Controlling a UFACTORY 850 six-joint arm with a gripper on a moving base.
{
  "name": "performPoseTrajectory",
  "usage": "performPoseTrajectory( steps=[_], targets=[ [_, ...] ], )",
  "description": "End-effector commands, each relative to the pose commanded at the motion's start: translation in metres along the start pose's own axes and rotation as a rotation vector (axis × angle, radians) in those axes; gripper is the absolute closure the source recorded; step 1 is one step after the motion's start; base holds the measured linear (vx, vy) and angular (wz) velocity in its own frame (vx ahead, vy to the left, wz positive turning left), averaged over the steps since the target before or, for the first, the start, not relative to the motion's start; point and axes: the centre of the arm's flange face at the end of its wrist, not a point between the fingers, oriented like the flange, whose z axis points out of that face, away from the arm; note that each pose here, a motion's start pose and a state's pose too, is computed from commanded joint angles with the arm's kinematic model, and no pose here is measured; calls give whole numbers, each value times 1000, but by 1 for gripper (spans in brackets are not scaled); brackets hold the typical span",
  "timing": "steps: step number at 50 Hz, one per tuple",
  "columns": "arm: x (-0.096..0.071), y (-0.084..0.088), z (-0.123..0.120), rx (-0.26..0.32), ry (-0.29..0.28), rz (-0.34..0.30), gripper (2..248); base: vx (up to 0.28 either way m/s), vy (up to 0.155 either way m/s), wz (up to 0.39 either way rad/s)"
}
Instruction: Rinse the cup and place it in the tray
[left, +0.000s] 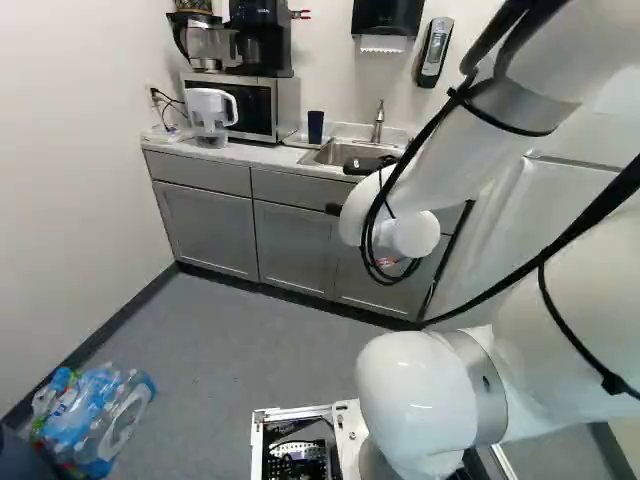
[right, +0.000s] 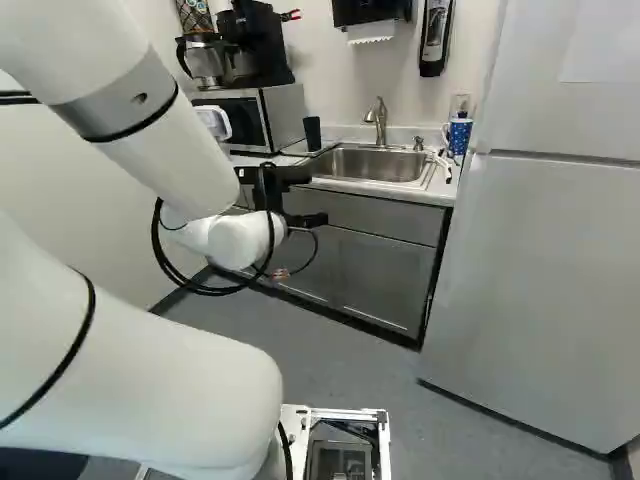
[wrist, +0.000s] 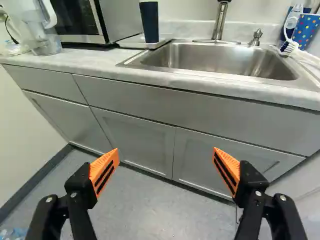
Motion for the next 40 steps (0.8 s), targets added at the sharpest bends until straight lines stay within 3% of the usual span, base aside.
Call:
performPoseTrajectory(
  steps=[20, 40],
  targets=[
    [-25, -5, -12, 18, 34, -9, 3, 0, 0, 0],
    [-39, -7, -20, 28, 53, -14, 3, 0, 0, 0]
  ],
)
